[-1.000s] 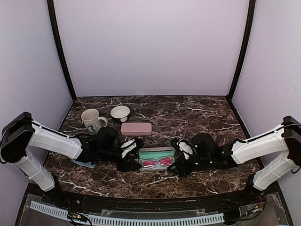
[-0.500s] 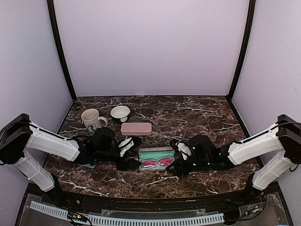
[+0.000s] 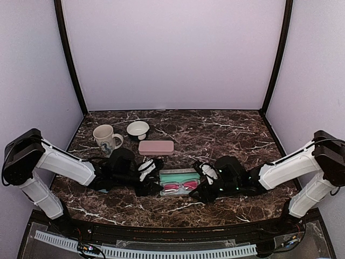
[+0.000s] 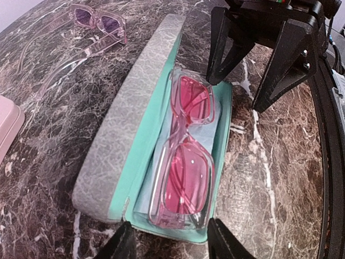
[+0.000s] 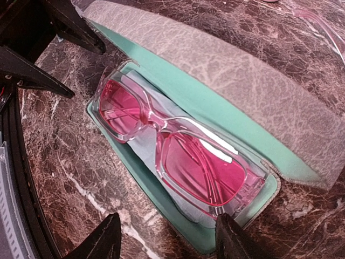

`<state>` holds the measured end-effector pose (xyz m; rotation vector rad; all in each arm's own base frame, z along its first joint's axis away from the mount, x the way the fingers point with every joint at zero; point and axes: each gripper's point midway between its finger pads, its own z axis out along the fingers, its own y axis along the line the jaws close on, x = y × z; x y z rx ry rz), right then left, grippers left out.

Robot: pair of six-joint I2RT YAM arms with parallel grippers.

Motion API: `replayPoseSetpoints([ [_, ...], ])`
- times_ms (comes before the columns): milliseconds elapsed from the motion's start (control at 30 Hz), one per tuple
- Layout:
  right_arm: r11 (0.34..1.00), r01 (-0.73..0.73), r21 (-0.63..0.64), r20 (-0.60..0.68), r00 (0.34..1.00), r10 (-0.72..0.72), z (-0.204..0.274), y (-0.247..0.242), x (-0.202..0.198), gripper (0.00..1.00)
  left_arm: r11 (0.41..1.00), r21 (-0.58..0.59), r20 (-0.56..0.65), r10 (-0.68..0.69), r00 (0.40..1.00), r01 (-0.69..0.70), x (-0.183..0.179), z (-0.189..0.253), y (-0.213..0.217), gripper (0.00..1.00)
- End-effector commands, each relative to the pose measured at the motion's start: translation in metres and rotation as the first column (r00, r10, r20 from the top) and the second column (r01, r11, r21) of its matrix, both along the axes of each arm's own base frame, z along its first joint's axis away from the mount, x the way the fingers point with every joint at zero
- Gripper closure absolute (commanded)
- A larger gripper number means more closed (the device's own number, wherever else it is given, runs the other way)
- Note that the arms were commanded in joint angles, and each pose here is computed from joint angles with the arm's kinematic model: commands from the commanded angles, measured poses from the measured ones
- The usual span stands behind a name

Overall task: Organize the sunglasses
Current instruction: Adjust the sunglasses in the sunglasses case, then close the case with sunglasses at the center of the board.

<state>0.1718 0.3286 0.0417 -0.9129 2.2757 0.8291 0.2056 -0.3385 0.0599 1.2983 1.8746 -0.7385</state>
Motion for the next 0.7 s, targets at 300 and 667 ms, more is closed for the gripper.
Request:
replayPoseSetpoints([
  [300,0.994,-0.101,0.043,-0.014,0.995,0.102,0.005,0.017,-0.019,0.42,0.999,-0.014,0.0,-0.036,0.999,0.036,-0.004,-0.002,-0.017,0.58],
  [667,0.998,-0.046,0.051,0.143,0.989,0.038,0.032,0.005,-0.001,0.31,1.0,-0.03,0.058,0.012,0.998,-0.01,0.001,0.005,-0.01,0.52],
])
